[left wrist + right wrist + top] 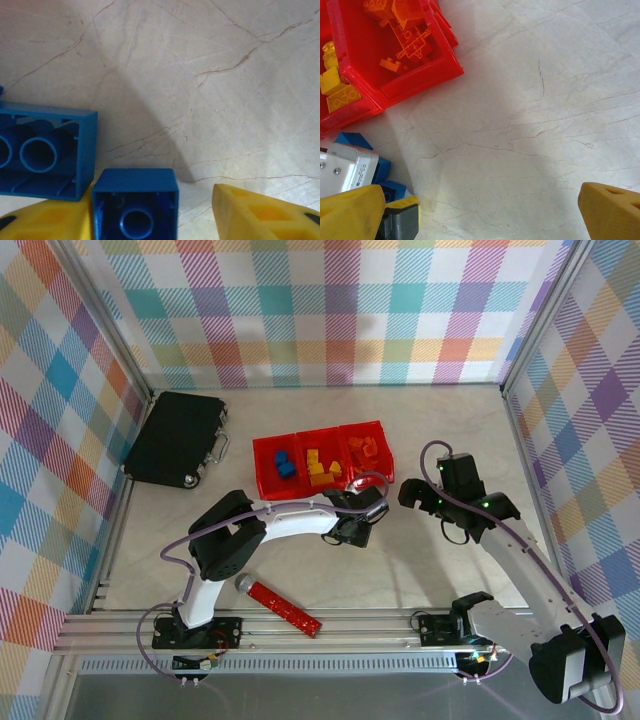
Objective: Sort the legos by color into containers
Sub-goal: Pick up the lego from the middle-left of the table.
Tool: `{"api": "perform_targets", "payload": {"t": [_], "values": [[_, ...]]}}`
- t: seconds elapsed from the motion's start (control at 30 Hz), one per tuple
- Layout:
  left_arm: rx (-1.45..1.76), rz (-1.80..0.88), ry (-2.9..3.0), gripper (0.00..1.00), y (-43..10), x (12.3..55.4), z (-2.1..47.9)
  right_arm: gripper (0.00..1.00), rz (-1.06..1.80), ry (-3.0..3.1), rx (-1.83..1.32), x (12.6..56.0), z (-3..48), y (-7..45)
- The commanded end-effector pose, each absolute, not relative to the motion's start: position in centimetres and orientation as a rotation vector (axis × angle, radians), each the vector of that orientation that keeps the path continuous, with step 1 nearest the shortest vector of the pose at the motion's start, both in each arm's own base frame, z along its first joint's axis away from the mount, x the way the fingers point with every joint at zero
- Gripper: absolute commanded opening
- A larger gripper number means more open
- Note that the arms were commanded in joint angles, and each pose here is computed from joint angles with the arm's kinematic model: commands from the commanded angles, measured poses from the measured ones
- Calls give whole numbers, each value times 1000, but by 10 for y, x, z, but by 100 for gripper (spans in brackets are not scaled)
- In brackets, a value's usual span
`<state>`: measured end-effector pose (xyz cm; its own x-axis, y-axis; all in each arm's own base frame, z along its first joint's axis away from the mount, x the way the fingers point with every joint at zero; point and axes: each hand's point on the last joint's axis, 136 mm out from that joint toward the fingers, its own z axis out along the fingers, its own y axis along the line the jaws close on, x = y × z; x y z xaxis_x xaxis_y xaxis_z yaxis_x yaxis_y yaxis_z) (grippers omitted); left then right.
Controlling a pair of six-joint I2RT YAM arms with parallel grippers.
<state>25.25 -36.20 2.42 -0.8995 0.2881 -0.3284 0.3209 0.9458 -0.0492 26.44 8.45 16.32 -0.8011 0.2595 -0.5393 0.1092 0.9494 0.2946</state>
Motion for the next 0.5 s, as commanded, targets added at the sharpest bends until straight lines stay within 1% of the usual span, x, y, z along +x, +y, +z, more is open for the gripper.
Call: {"api": "perform_targets", "payload": {"t": [0.0,0.23,0.37,0.47], "values": [[411,-91,2799,51,-352,256,21,99,304,2494,264,260,163,78],[429,-164,2754,36,-356,257,40,99,303,2488,277,260,164,77],[434,-243,2650,33,-358,262,76,99,306,2483,281,262,165,77],[448,-235,2568,33,-351,268,110,99,313,2478,286,264,166,78]]}}
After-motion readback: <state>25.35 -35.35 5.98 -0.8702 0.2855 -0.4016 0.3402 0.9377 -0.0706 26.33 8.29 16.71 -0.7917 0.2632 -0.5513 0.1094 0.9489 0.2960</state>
